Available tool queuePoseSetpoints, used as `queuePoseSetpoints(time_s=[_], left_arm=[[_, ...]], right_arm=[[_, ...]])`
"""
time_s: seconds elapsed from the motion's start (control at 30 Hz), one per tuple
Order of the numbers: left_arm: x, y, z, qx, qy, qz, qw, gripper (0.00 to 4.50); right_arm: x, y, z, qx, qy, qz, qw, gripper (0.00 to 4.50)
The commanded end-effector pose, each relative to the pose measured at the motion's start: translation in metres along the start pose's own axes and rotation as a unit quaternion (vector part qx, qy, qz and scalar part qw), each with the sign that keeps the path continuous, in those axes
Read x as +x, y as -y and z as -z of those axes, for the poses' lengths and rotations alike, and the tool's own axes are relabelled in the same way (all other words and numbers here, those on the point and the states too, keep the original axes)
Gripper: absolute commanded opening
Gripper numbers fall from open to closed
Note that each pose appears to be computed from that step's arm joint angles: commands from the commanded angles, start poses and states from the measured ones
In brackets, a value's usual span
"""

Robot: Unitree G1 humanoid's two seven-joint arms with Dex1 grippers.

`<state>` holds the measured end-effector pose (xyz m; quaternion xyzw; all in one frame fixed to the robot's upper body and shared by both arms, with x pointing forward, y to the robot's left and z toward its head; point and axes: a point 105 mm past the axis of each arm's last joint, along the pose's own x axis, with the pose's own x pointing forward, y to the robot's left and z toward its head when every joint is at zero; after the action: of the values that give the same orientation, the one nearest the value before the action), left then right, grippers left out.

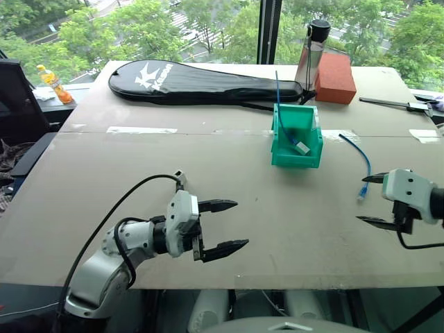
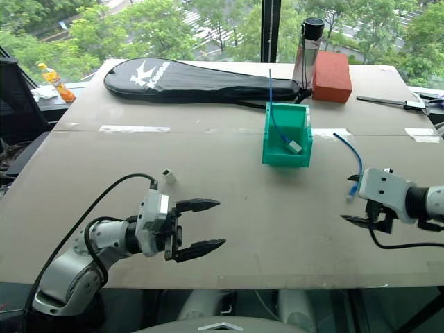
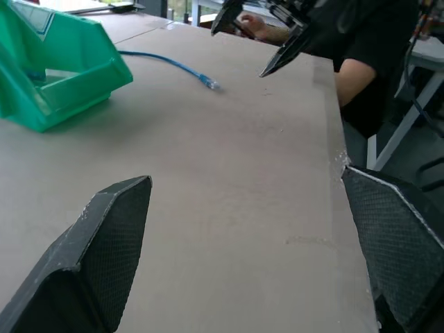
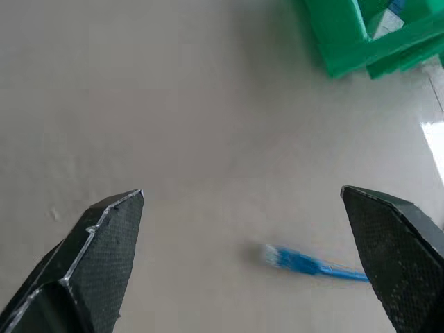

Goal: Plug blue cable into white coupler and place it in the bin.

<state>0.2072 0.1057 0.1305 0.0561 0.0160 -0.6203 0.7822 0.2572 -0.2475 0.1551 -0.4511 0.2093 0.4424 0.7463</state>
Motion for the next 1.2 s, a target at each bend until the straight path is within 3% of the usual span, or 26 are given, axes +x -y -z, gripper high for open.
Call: queuePoseSetpoints(time_s=[0.03, 0.2, 0.47, 0.57, 0.6, 0.63, 1.0, 1.13, 1.2], left_arm=[[0.003, 0.004, -0.003, 0.020, 0.011, 0.019, 1.000, 4.48], [0.006, 0.009, 0.000, 0.020, 0.015, 0.019, 1.000, 4.48], [0.004, 0.009, 0.003, 0.030, 0.011, 0.001, 0.999, 4.48], [0.005, 0.010, 0.004, 0.031, 0.012, -0.004, 0.999, 4.48], [0.005, 0.010, 0.004, 0.031, 0.012, -0.005, 0.999, 4.50], [0.005, 0.010, 0.004, 0.030, 0.012, -0.007, 0.999, 4.50], [0.005, 0.011, 0.004, 0.034, 0.009, -0.011, 0.999, 4.50], [0.004, 0.009, 0.004, 0.037, 0.007, -0.015, 0.999, 4.50], [0.004, 0.009, 0.003, 0.038, 0.006, -0.016, 0.999, 4.50]], right_arm=[[0.008, 0.021, 0.028, -0.146, -0.094, -0.053, 0.983, 4.50], [0.026, 0.046, 0.046, -0.266, -0.148, -0.094, 0.948, 4.50], [0.041, 0.056, 0.036, -0.376, -0.143, -0.148, 0.904, 4.50], [0.043, 0.052, 0.037, -0.385, -0.139, -0.166, 0.897, 4.50], [0.043, 0.051, 0.037, -0.388, -0.138, -0.171, 0.895, 3.99], [0.044, 0.050, 0.036, -0.389, -0.133, -0.171, 0.895, 3.78], [0.051, 0.047, 0.034, -0.378, -0.121, -0.186, 0.899, 3.78], [0.058, 0.047, 0.036, -0.391, -0.131, -0.193, 0.890, 2.63], [0.063, 0.045, 0.037, -0.390, -0.129, -0.202, 0.889, 2.44]])
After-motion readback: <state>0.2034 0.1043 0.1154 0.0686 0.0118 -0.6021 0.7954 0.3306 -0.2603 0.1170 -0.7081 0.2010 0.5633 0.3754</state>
